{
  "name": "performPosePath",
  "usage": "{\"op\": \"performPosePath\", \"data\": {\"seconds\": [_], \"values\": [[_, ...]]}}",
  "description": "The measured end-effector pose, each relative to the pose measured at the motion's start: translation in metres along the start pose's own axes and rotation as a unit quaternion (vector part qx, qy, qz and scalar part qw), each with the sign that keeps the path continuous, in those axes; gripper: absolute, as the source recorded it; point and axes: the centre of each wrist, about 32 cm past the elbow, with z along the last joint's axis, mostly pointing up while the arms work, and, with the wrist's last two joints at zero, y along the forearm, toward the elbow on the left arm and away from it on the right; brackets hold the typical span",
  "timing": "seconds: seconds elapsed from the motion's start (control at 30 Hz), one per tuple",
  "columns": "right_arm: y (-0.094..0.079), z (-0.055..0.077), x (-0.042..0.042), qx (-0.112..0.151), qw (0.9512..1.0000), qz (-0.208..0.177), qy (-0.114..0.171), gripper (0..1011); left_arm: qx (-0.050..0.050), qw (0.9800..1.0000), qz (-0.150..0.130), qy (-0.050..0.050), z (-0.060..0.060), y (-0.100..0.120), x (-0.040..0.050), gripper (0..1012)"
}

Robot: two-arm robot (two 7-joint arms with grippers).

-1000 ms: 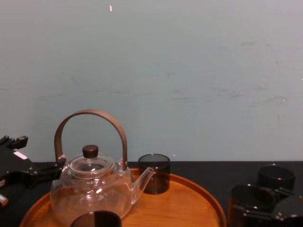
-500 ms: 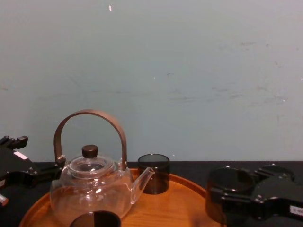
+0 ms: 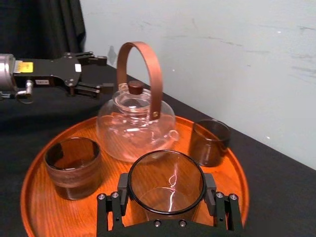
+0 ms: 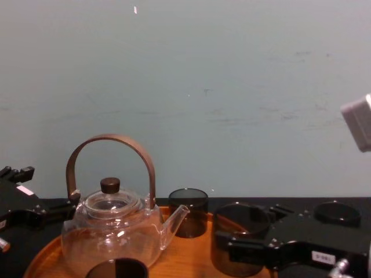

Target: Pick up the glass from the table and place it on the tray.

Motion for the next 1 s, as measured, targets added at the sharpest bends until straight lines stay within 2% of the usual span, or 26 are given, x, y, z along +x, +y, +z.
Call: {"op": "performPosePath", "data": {"seconds": [0.6,1.0], "values": [[0.022,-0.007,-0.0183,0.000,0.9992,0.040,-0.005,903,0.000,1.0000,0.000,0.000,0.000,0.000,0.0000,1009],[0.033,-0.017,-0.0246,-0.007,0.9985,0.054,-0.007,903,0.000,1.0000,0.000,0.000,0.000,0.000,0.0000,1009]]}}
